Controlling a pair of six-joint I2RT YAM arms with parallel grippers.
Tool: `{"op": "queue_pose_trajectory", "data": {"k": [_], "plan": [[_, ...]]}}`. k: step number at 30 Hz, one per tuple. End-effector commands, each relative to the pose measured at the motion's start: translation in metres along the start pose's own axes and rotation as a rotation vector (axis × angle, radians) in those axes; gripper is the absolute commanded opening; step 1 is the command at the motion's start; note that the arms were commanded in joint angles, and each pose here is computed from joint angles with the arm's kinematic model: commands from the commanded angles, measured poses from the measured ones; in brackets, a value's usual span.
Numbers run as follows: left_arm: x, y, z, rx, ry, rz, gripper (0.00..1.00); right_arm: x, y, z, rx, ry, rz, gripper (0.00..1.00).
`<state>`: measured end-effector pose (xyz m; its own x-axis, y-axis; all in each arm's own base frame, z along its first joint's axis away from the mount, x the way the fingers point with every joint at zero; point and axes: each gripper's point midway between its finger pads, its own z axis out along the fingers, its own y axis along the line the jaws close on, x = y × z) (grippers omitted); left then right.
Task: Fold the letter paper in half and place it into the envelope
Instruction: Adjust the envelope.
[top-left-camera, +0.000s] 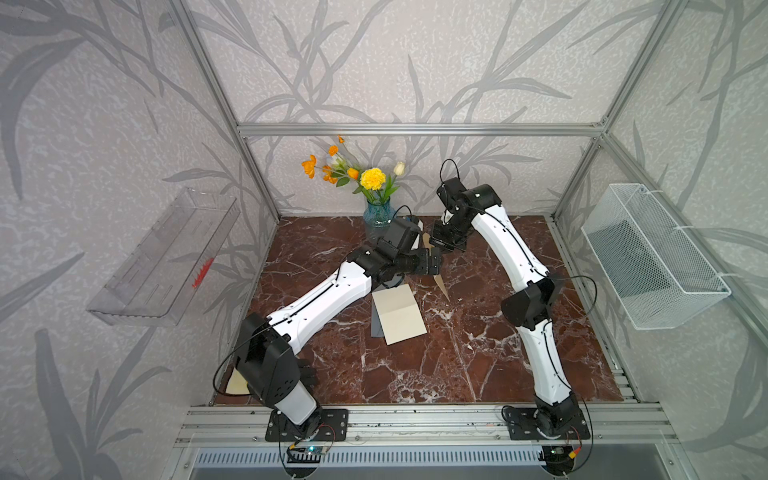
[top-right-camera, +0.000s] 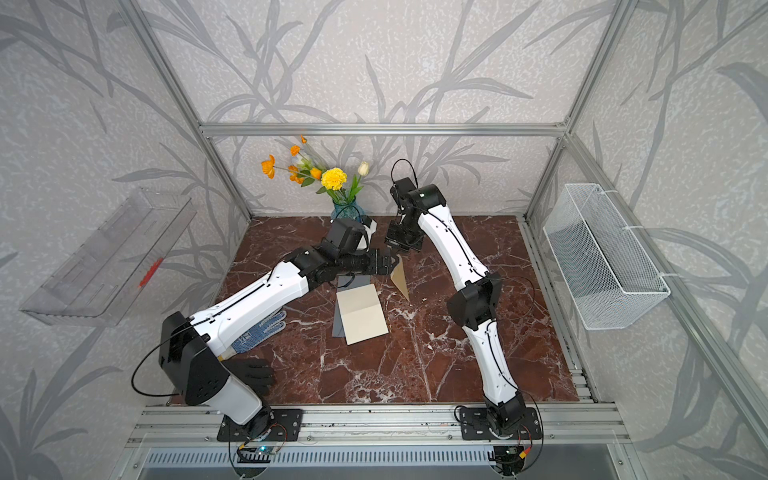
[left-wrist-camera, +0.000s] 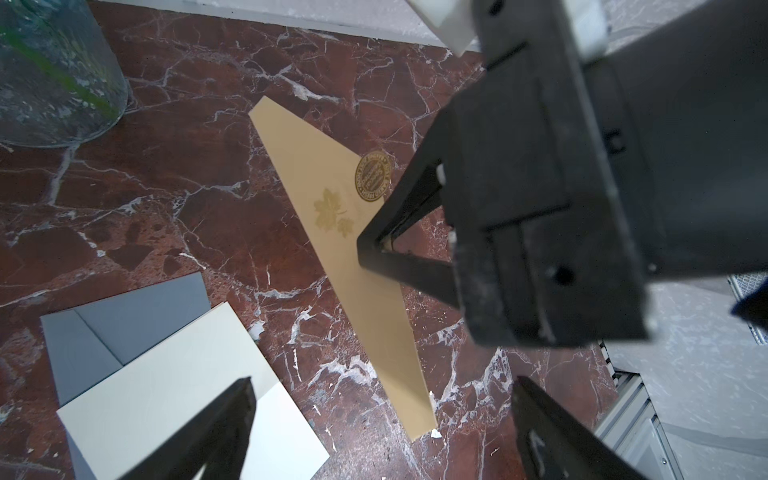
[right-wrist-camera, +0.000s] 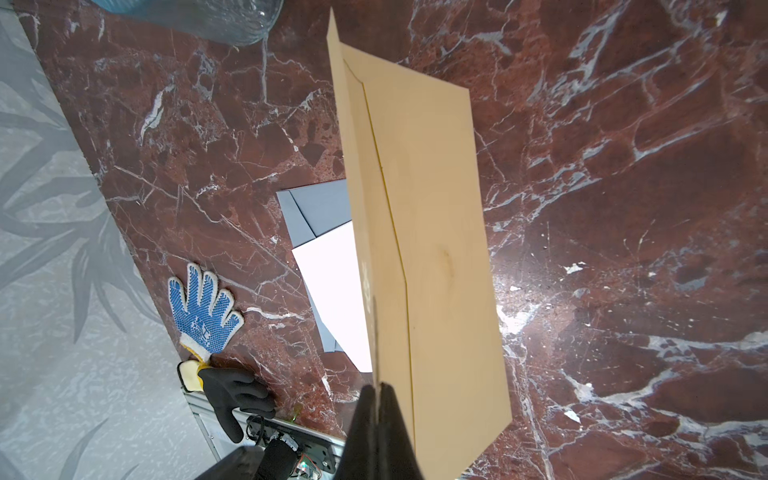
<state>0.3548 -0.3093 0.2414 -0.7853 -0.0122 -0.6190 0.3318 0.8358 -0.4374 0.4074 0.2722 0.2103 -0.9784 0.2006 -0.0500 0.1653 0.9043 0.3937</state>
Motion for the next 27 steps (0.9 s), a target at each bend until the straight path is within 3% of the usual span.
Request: {"op": "queue_pose_trajectory", "data": {"k": [1,12,15,25,27], "plan": [[0.016,-0.002,0.007,-0.009,0.074,0.027,0.90,0.000,-0.002,-0.005,0.017,-0.012,-0.020,0.00],[0.028,-0.009,0.026,-0.039,0.133,0.070,0.70,0.003,-0.001,-0.009,0.014,-0.011,-0.035,0.00],[0.024,-0.009,0.026,-0.050,0.120,0.073,0.51,0.004,-0.002,-0.010,0.017,-0.011,-0.039,0.00],[0.024,-0.008,0.027,-0.057,0.126,0.083,0.15,0.006,0.006,-0.015,-0.013,-0.015,-0.045,0.00],[0.023,-0.008,0.027,-0.057,0.124,0.083,0.13,0.007,0.007,-0.016,-0.019,-0.015,-0.046,0.00]]}}
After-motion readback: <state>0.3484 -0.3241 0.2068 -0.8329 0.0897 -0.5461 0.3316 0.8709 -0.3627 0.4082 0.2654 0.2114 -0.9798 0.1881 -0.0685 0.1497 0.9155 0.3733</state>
